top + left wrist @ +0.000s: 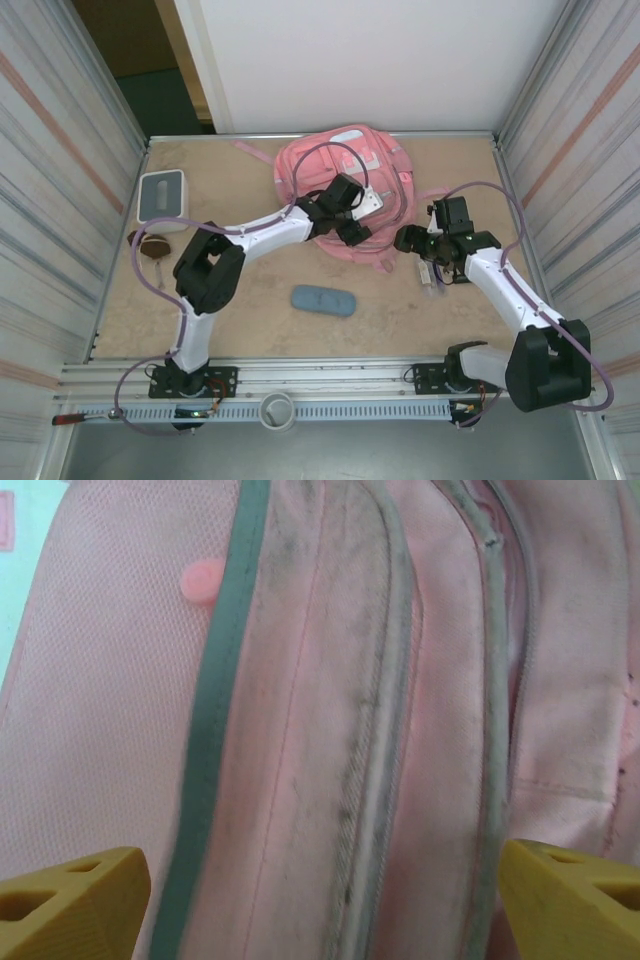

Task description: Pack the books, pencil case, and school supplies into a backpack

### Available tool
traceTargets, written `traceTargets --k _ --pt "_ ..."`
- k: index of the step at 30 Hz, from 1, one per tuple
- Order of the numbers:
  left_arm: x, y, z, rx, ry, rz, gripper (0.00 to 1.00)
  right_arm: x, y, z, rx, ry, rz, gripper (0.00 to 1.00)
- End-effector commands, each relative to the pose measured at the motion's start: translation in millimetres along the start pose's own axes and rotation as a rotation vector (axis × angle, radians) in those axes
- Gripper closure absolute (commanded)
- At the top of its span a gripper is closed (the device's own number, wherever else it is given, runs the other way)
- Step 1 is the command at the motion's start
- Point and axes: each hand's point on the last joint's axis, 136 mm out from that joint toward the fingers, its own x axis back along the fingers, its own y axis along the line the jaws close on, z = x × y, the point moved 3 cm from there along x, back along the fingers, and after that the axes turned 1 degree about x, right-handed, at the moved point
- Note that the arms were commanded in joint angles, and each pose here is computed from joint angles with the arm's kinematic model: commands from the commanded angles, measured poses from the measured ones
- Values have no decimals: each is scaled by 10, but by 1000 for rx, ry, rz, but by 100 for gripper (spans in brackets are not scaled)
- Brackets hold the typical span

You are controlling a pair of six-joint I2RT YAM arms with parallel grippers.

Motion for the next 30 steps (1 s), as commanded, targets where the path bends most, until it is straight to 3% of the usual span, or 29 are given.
traceTargets --k 1,5,8,18,20,25,30 --pt "-48 -12 -71 -47 8 30 8 -28 -29 18 -16 23 26 22" --pt "-254 -33 0 -71 52 33 7 -89 -52 -23 2 34 51 21" --pt "-293 55 -5 -76 59 -3 13 -144 -69 -82 9 37 64 21" --pt "74 231 -213 -37 -48 11 82 -167 -111 -204 23 -2 92 21" --pt "131 299 -219 -16 -68 8 91 -137 -112 -189 30 -9 92 21" --pt "412 561 -284 118 -138 35 100 -41 -156 -129 54 6 163 21" --pt "713 816 -363 279 -261 115 100 -108 346 112 274 32 93 17"
